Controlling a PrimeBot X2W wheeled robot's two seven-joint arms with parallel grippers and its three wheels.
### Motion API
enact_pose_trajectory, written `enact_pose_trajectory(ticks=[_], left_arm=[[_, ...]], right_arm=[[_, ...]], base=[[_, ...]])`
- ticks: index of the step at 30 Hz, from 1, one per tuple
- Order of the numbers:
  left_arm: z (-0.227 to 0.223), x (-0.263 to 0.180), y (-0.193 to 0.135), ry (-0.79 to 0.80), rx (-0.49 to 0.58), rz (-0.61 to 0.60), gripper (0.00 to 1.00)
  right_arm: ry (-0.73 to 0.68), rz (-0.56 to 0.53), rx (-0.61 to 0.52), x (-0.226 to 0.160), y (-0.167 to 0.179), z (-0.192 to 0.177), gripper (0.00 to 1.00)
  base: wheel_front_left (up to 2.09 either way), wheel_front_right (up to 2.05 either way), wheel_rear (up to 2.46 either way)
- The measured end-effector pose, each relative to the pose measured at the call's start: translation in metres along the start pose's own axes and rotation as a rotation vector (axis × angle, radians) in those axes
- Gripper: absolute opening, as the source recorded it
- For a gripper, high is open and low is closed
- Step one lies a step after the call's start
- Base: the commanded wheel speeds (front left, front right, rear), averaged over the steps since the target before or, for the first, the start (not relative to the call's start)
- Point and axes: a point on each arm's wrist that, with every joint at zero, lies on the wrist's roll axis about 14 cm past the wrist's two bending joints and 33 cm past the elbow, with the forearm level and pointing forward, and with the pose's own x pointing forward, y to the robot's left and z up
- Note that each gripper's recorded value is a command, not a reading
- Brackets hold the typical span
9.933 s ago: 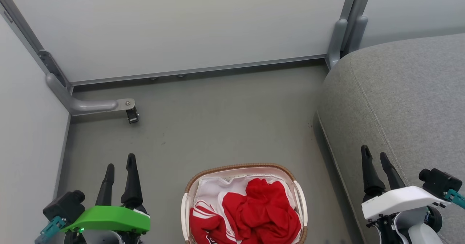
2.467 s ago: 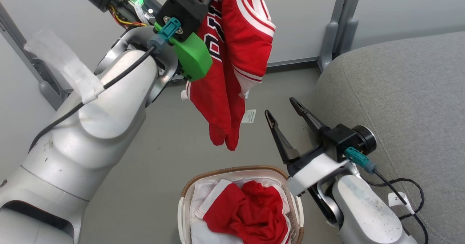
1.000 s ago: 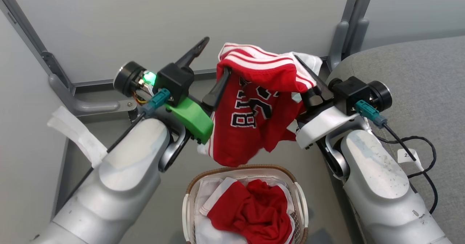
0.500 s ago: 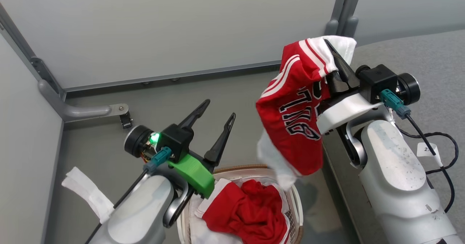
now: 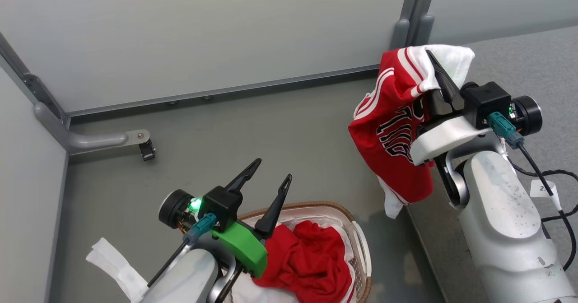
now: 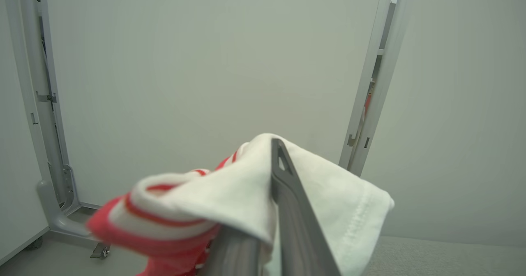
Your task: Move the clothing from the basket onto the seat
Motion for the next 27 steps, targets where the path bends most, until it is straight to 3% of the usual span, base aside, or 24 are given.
enact_pose_trajectory(ticks=[10,27], left_arm=[[-0.006,0.012,-0.013,0.008,0.000,-0.051,1.00],[-0.021,0.076,-0.063,0.011,-0.006,-0.286,1.00]], right_arm=[[0.019,-0.060,-0.042,-0.011,-0.025,-0.003,0.00],[0.065,-0.310,-0.224,-0.056,-0.130,0.006,0.00]], base=[[0.00,0.00,0.00],[0.00,0.00,0.00]])
